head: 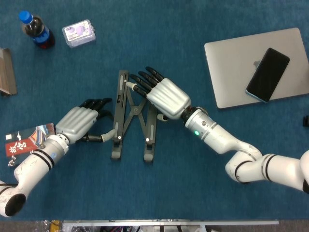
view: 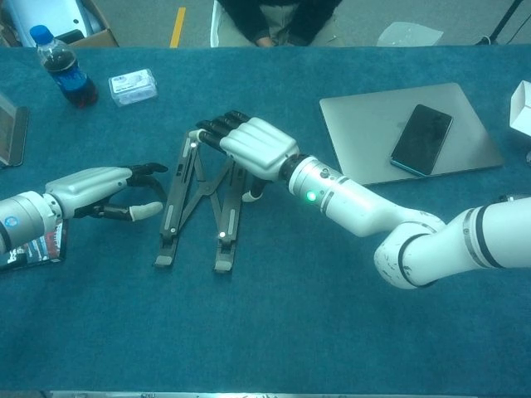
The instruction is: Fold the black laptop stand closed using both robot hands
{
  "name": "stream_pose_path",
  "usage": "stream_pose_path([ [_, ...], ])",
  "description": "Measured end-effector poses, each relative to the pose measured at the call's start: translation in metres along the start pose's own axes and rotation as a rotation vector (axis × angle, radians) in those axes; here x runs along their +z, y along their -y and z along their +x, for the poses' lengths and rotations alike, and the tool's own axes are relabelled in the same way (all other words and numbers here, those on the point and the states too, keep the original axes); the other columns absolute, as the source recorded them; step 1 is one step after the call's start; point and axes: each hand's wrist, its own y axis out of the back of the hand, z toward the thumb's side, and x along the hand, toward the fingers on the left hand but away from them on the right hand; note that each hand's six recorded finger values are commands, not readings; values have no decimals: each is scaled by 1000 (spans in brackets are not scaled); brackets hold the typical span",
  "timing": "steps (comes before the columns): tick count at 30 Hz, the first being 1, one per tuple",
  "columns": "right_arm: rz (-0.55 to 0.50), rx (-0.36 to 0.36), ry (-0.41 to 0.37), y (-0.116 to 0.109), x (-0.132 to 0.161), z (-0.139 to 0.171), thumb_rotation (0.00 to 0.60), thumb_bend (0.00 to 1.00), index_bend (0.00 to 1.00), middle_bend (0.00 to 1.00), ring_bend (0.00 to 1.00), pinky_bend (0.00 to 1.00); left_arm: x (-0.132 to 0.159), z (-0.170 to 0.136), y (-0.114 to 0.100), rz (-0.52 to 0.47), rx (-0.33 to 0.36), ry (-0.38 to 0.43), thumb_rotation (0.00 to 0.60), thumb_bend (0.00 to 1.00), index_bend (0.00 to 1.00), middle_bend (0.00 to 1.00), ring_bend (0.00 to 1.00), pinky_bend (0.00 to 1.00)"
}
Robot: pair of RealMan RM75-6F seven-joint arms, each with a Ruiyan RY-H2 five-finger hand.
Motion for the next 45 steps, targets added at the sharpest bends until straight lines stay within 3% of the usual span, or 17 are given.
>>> stream_pose_path([
  [10, -7, -6, -2, -2, 2, -4, 600, 42, 0, 0, 0, 7, 4, -2, -1, 5, 1, 13, 120, 280, 177, 0, 0, 18],
  [17, -32, 5, -29, -15, -3, 1, 600, 42, 0, 1, 0, 7, -7, -19, -29, 55, 86, -14, 122, 280, 143, 0, 0, 18],
  [20, -51, 34, -52, -24, -4, 4, 600, 46, 0, 0, 0, 7, -14, -30, -43, 57, 129, -35, 121, 281, 136, 0, 0, 18],
  [26, -56, 159, -101, -39, -11, 4, 600, 49, 0, 0, 0, 7, -26, -52, -62, 44, 185, -74, 121, 280, 129, 0, 0, 18],
  [33, 57, 287, -216, -52, 8, -10, 600, 0, 0, 0, 0, 7, -36, -66, -68, 15, 213, -101, 120, 280, 115, 0, 0, 18],
  [45, 317, 329, -348, -45, 31, -30, 600, 0, 0, 0, 0, 1, -50, -78, -74, -32, 254, -123, 121, 280, 105, 0, 0, 0],
])
